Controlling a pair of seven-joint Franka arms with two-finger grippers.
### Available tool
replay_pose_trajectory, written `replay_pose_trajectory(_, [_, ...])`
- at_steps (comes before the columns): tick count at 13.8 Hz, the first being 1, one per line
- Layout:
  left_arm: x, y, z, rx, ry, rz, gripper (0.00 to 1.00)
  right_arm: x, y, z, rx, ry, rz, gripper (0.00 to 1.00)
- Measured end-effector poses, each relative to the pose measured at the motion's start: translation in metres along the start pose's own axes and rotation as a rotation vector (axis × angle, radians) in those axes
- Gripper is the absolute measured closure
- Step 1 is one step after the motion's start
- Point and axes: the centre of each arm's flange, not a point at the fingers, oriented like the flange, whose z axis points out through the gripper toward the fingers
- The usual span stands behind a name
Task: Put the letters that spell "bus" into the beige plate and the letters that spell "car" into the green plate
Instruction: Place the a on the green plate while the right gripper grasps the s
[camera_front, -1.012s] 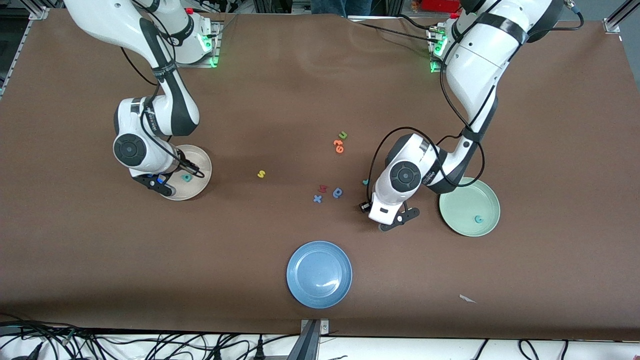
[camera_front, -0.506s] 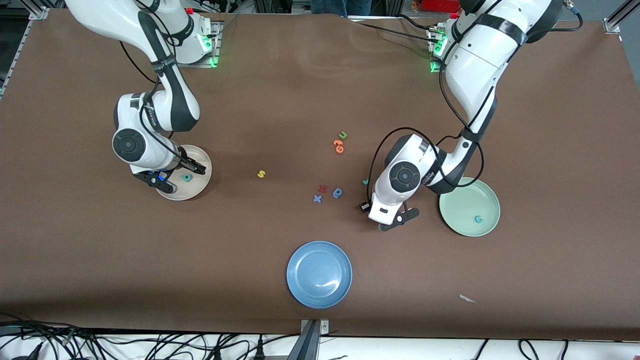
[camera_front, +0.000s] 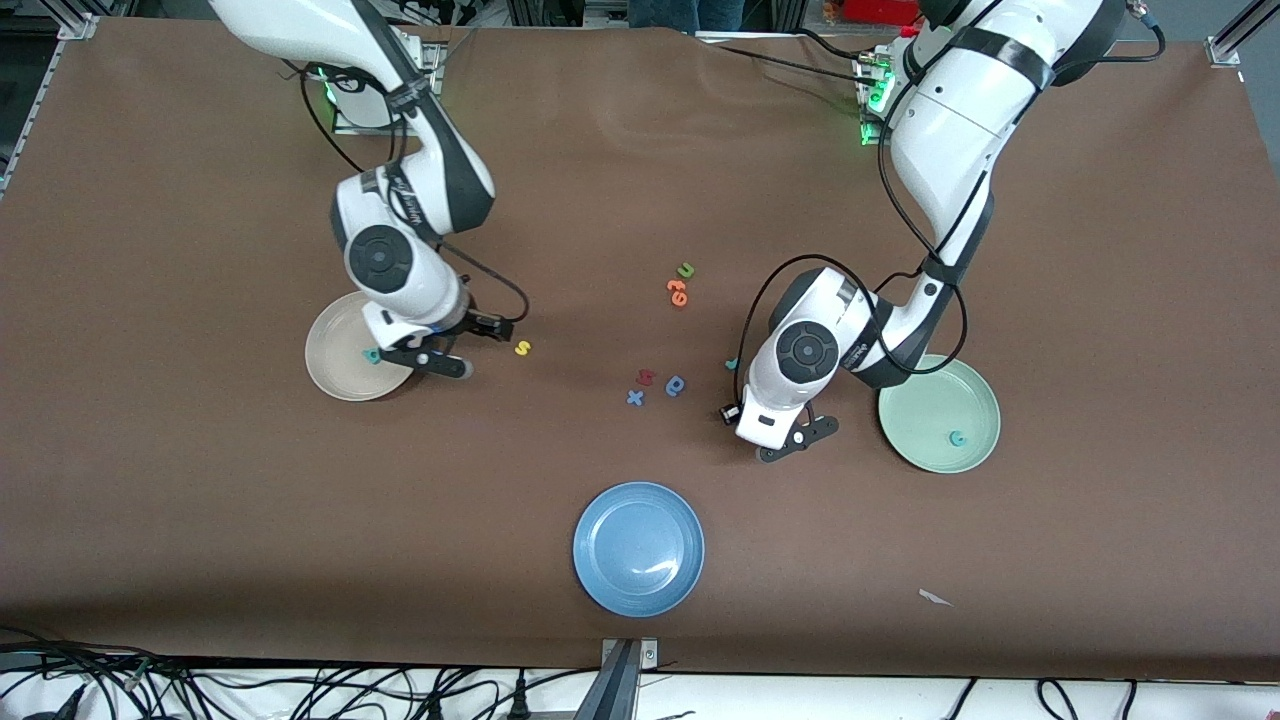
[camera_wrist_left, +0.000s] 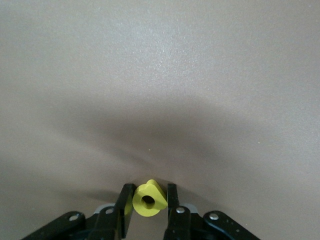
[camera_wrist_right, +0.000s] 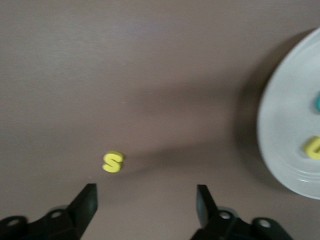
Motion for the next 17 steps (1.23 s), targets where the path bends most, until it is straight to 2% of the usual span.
replay_pose_trajectory(1, [0.0, 0.0, 0.0, 0.0, 0.001, 0.001, 0.69, -0.001, -0.009, 0.009, 0.01, 0.017, 0.016, 0.29])
replay_pose_trajectory(2, [0.0, 0.0, 0.0, 0.001, 0.001, 0.001, 0.69, -0.003, -0.017, 0.02, 0.019, 0.032, 0.032, 0.38])
replay_pose_trajectory(5, [0.005, -0.002, -0.002, 0.002, 0.009, 0.009, 0.69, -0.003, -0.026, 0.054, 0.035, 0.059, 0.081, 0.42])
replay_pose_trajectory(8, [0.034, -0.021, -0.013, 0.007, 0.018, 0.079, 0.69, -0.003, -0.026, 0.063, 0.03, 0.056, 0.097, 0.43])
replay_pose_trajectory(13, [0.107, -0.097, -0.056, 0.04, -0.001, 0.27, 0.69, -0.019, -0.041, 0.073, 0.021, 0.048, 0.104, 0.46])
replay_pose_trajectory(14, [0.119, -0.114, -0.063, 0.043, -0.003, 0.306, 0.69, -0.02, -0.042, 0.074, 0.02, 0.047, 0.104, 0.53])
replay_pose_trajectory(17, [0.144, -0.169, -0.071, 0.052, -0.023, 0.406, 0.69, -0.019, -0.041, 0.074, 0.02, 0.05, 0.107, 0.58])
